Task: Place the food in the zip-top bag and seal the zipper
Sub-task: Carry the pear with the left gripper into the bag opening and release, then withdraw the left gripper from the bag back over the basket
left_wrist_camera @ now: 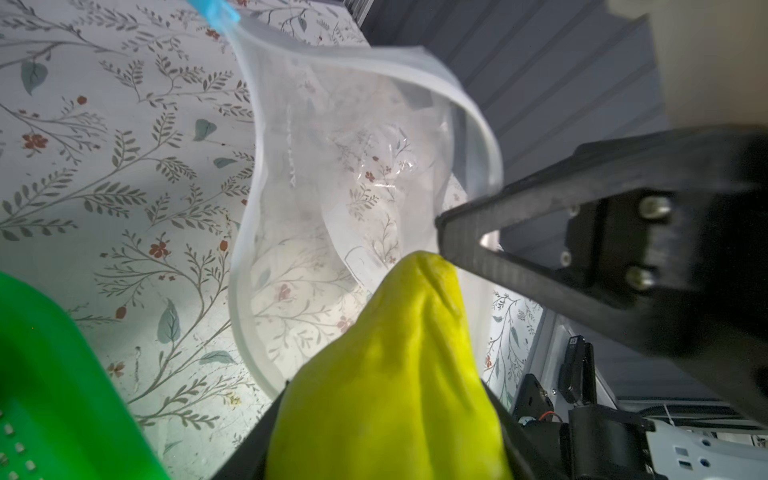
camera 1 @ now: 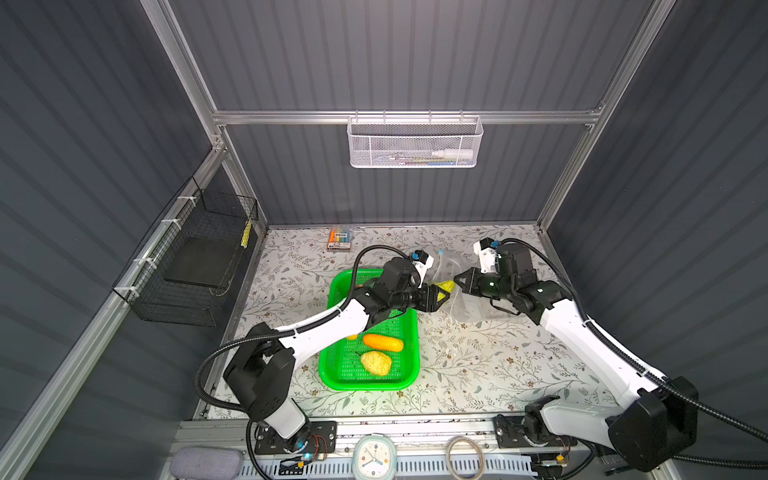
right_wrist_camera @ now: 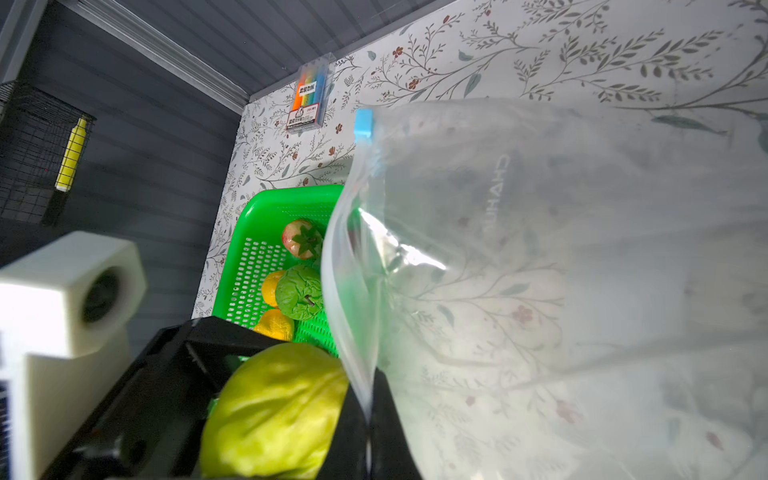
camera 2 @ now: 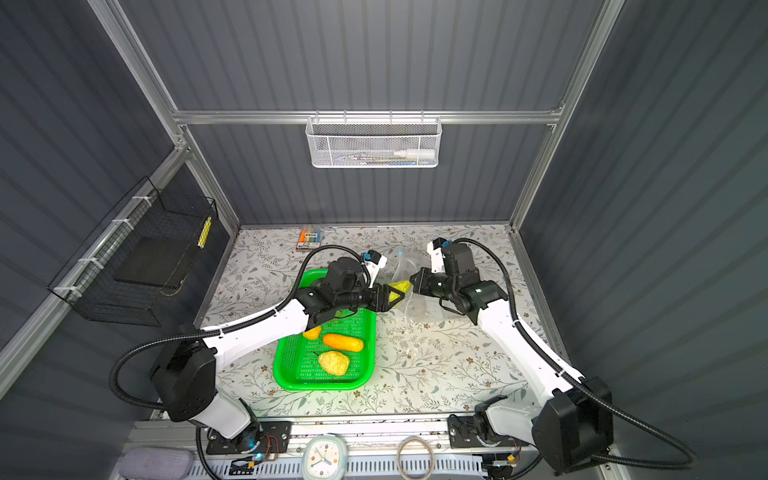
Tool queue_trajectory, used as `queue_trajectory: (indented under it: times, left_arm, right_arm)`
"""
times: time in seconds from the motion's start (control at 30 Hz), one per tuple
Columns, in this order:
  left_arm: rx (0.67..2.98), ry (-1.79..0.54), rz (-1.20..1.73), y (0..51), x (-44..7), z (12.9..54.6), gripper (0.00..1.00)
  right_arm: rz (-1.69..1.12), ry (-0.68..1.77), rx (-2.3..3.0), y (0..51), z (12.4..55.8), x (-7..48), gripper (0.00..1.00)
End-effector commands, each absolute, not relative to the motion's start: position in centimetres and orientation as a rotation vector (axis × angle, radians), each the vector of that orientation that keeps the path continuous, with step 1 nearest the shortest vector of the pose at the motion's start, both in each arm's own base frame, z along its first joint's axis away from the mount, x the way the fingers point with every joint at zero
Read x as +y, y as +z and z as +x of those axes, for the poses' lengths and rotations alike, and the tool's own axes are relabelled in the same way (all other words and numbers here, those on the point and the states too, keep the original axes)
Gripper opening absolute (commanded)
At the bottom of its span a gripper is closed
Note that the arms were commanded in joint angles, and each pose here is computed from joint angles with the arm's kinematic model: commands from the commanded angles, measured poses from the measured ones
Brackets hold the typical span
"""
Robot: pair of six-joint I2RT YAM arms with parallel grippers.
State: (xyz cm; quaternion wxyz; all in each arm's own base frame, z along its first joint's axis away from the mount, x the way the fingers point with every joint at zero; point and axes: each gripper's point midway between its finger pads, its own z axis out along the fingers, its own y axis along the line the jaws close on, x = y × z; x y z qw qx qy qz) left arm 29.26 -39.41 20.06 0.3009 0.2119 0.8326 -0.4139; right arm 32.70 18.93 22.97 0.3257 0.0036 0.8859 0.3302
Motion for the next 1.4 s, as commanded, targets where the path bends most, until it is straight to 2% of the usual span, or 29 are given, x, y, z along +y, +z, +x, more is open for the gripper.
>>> queue_trajectory:
  times: [0.0,0.5,0.7,1.0,1.37]
  left_arm:
    - [2.176,-1.104,0.536,21.2,-40.5,30.5,0.48]
    - [2.38,-0.917,0.456,13.7,-41.3,33.5,0.53]
    - [2.416,-0.911,0.451,12.5,-41.6,33.6,0.64]
    - [2.401,-0.956,0.447,14.5,-41.6,33.0,0.83]
    - [2.324,-0.953,0.441,19.0,-39.7,32.0,0.84]
  right_arm:
    - [-0.018,0.915,2.302,23.5,32.2,19.7,0.0]
    - [0.017,0.849,2.325,22.2,32.0,19.0,0.0]
    - [0.017,0.841,2.324,22.1,31.9,19.0,0.0]
    - [0.018,0.805,2.327,21.9,32.2,18.6,0.0]
    - [0.018,0.771,2.319,22.3,32.4,18.3,0.0]
